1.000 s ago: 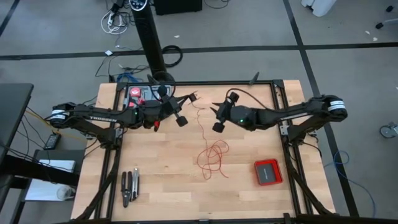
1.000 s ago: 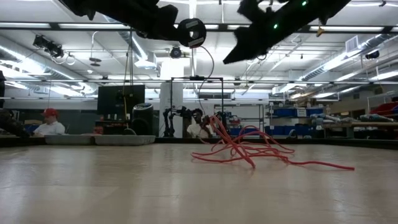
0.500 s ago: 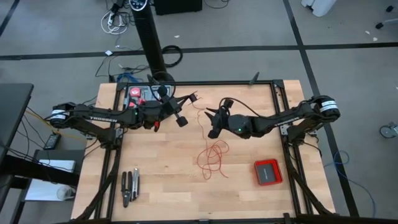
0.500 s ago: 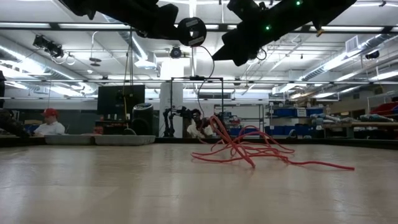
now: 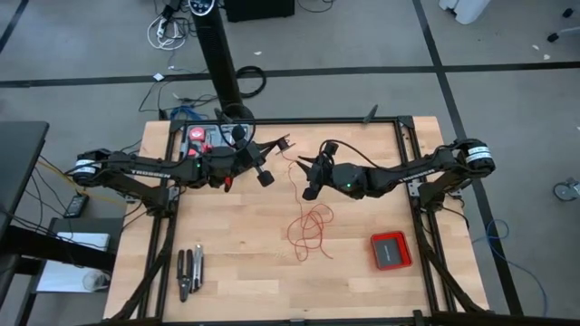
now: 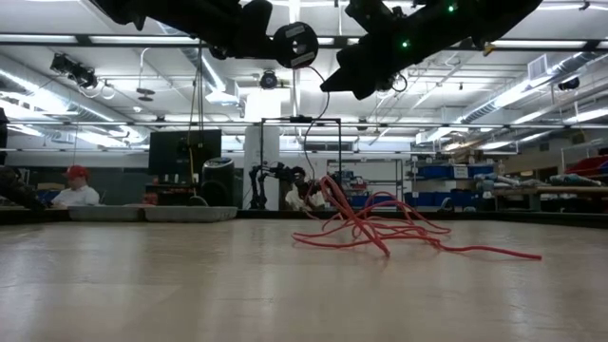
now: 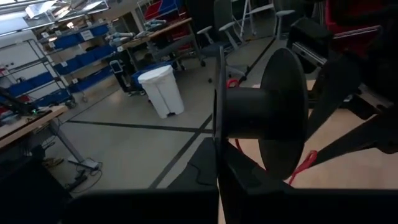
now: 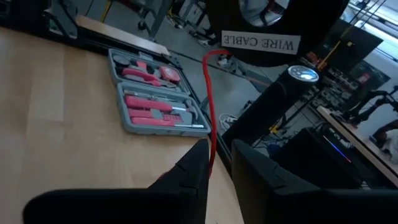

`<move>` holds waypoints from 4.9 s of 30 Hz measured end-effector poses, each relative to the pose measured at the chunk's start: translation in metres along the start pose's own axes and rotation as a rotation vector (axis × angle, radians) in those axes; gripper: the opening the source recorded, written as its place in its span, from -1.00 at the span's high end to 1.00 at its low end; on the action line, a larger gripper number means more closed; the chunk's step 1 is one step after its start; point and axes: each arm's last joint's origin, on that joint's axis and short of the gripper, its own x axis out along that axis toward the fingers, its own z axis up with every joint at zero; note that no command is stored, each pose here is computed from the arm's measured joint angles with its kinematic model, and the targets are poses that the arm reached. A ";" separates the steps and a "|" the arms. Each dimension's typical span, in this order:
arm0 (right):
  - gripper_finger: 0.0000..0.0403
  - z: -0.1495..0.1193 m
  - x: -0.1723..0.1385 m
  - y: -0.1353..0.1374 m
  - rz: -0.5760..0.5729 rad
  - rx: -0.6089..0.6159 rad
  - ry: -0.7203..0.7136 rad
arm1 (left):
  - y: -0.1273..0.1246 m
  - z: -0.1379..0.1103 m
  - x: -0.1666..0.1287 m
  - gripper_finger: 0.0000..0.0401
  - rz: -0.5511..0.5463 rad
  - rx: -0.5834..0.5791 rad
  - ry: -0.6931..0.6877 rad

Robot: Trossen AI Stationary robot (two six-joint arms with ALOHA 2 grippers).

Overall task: Coil cords
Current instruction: Coil the red wire onto the spool

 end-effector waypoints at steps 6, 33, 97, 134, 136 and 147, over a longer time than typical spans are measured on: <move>0.78 -0.001 0.001 -0.001 0.008 0.000 0.000 | 0.000 0.000 0.000 1.00 -0.001 -0.007 -0.001; 1.00 0.017 -0.001 -0.001 0.212 0.191 -0.238 | -0.011 -0.012 0.013 1.00 -0.038 -0.033 0.018; 0.76 -0.034 0.016 0.003 0.177 0.275 0.000 | -0.010 0.004 0.011 1.00 -0.119 -0.127 -0.140; 1.00 0.007 0.013 0.012 0.509 0.185 -0.118 | -0.007 -0.007 0.025 1.00 0.058 -0.311 -0.112; 1.00 0.009 0.012 0.014 0.597 0.158 -0.146 | -0.007 -0.009 0.026 1.00 0.059 -0.322 -0.099; 1.00 0.024 0.015 0.008 0.613 0.132 -0.076 | -0.004 -0.026 0.030 1.00 0.068 -0.242 0.050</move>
